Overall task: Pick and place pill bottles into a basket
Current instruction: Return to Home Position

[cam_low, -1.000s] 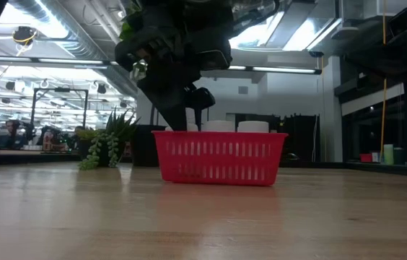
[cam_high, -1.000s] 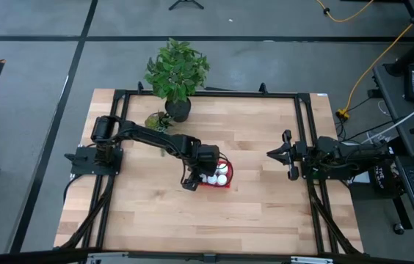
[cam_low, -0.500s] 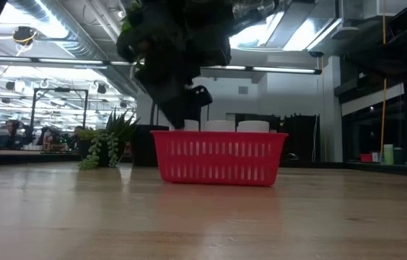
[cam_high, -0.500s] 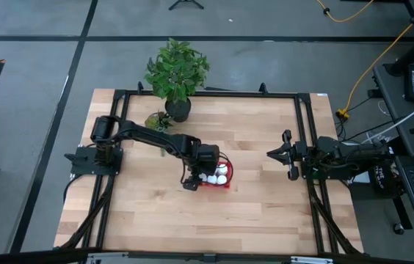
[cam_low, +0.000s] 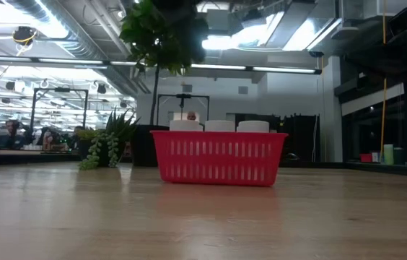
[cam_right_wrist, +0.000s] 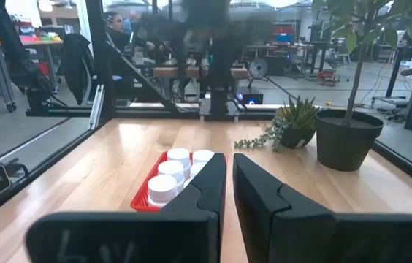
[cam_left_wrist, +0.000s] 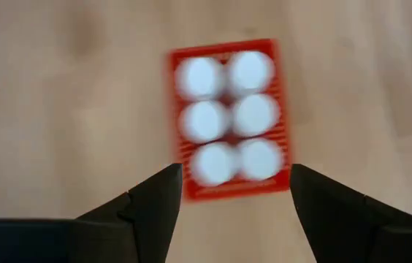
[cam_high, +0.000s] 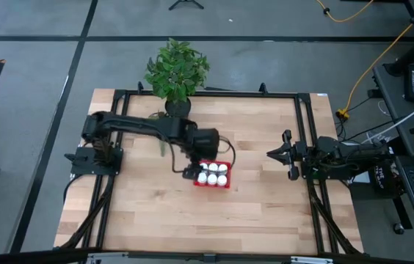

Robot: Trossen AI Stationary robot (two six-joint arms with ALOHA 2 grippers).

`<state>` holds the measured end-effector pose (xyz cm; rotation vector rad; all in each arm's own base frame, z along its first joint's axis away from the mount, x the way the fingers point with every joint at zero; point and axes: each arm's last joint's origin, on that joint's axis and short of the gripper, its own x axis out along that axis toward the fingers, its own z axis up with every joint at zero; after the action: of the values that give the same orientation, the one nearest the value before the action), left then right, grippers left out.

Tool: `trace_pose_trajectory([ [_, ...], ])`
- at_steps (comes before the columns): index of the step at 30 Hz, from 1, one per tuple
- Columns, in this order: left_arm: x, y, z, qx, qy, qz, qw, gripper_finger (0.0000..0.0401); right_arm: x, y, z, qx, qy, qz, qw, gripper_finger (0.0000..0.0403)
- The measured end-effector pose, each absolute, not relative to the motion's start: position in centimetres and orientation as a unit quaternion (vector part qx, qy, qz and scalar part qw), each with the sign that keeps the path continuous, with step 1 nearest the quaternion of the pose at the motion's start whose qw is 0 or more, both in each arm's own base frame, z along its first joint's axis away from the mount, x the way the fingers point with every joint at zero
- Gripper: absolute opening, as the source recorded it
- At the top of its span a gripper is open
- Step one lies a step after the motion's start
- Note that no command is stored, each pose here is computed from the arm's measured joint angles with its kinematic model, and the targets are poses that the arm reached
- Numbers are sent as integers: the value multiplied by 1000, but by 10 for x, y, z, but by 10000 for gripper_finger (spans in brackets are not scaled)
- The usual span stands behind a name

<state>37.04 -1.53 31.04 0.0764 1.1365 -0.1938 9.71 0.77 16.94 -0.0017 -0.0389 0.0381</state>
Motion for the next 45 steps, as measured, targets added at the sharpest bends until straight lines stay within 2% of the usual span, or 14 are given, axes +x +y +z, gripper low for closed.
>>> trace_pose_trajectory([
  [6, 328, 1, 383, 146, 497, 6, 855, 244, 97, 8, 169, -1, -18, 19, 1000, 32],
  [11, 273, 8, 425, 205, 471, 121, 850, 246, 97, 8, 169, -1, -18, 19, 1000, 32],
  [13, 250, 12, 434, 220, 479, 160, 834, 246, 97, 8, 169, -1, -18, 19, 1000, 32],
  [17, 201, 23, 449, 178, 476, 236, 828, 244, 97, 8, 169, -1, -18, 19, 1000, 32],
  [19, 177, 29, 451, 136, 439, 239, 855, 245, 97, 8, 169, -1, -18, 19, 1000, 32],
  [21, 153, 31, 448, 103, 373, 207, 899, 246, 97, 8, 169, -1, -18, 19, 1000, 32],
  [25, 114, 29, 416, 70, 225, 144, 961, 246, 97, 8, 169, -1, -18, 19, 1000, 32],
  [32, 90, 20, 313, 12, 30, 92, 995, 244, 97, 8, 169, -1, -18, 19, 1000, 32],
  [39, 95, 19, 208, -77, -51, 37, 995, 245, 97, 8, 169, -1, -18, 19, 1000, 32],
  [45, 94, 14, 180, -138, -70, -39, 987, 246, 97, 8, 169, -1, -18, 19, 1000, 32],
])
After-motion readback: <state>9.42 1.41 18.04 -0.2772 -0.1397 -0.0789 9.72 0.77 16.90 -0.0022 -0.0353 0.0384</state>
